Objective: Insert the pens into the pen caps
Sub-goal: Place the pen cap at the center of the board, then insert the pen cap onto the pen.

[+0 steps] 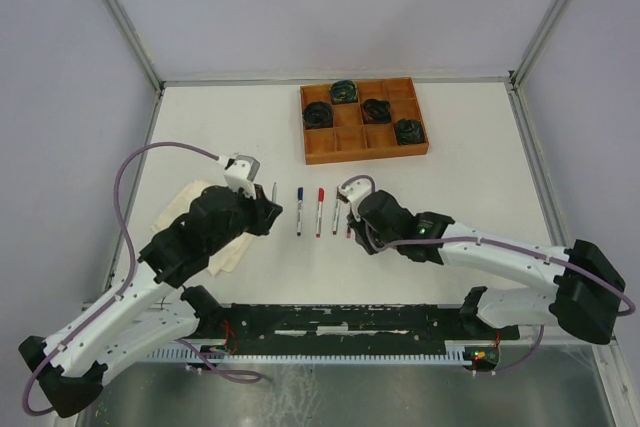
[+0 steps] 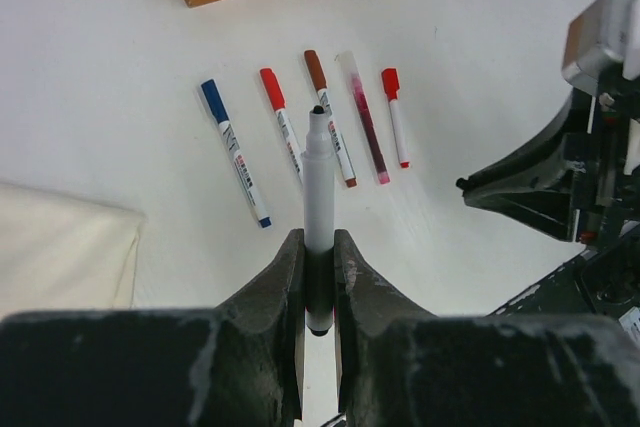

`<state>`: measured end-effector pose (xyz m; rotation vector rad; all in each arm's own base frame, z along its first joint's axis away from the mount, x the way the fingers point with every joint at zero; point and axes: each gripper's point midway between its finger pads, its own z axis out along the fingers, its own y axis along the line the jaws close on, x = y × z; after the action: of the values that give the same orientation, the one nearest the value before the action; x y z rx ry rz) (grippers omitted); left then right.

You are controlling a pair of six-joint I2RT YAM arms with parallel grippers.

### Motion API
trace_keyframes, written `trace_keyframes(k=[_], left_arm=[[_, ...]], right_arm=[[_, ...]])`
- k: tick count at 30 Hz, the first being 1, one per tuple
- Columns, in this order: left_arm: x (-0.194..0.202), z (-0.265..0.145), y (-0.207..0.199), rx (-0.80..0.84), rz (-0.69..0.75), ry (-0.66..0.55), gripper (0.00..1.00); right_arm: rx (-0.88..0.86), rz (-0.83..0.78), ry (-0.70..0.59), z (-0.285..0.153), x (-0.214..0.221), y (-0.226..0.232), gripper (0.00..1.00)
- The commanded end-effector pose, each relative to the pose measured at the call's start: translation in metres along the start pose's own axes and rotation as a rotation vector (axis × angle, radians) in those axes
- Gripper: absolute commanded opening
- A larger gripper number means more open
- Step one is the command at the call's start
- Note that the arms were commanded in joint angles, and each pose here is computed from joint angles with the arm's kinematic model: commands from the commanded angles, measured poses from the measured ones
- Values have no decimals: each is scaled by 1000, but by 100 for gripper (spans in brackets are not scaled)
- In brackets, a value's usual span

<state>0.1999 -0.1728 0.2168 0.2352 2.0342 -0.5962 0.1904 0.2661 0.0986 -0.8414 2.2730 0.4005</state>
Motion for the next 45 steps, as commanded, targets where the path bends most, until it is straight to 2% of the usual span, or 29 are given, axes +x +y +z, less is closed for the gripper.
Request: trace_keyframes(k=[1, 5, 12, 17, 22, 25, 27, 33, 39, 45], left_arm=[[-27, 8, -16, 59, 59, -72, 3], [-26, 19, -18, 61, 69, -60, 3], [-23, 22, -12, 32, 82, -60, 3], [-26, 17, 7, -62, 47, -101, 3], [-34, 7, 30, -190, 17, -146, 3], [-36, 5, 33, -205, 10, -160, 3], [-35, 5, 33, -205, 10, -157, 3], [-32, 9, 33, -211, 17, -140, 3], [-32, 11, 34, -216, 23, -136, 3], [-31, 13, 34, -220, 25, -130, 3]], right_arm=[[84, -9, -7, -11, 20, -22, 21], [64, 5, 16, -7, 36, -20, 21], [-117, -54, 92, 13, 49, 13, 21], [-161, -126, 145, 27, 54, 24, 23], [-195, -183, 204, 37, 61, 32, 31], [-187, -186, 206, 39, 61, 33, 45], [-166, -174, 191, 37, 57, 30, 51], [-90, -81, 110, 17, 36, 21, 58], [-180, 22, 54, -2, 27, 53, 60], [-311, 113, 96, 2, 41, 88, 59]])
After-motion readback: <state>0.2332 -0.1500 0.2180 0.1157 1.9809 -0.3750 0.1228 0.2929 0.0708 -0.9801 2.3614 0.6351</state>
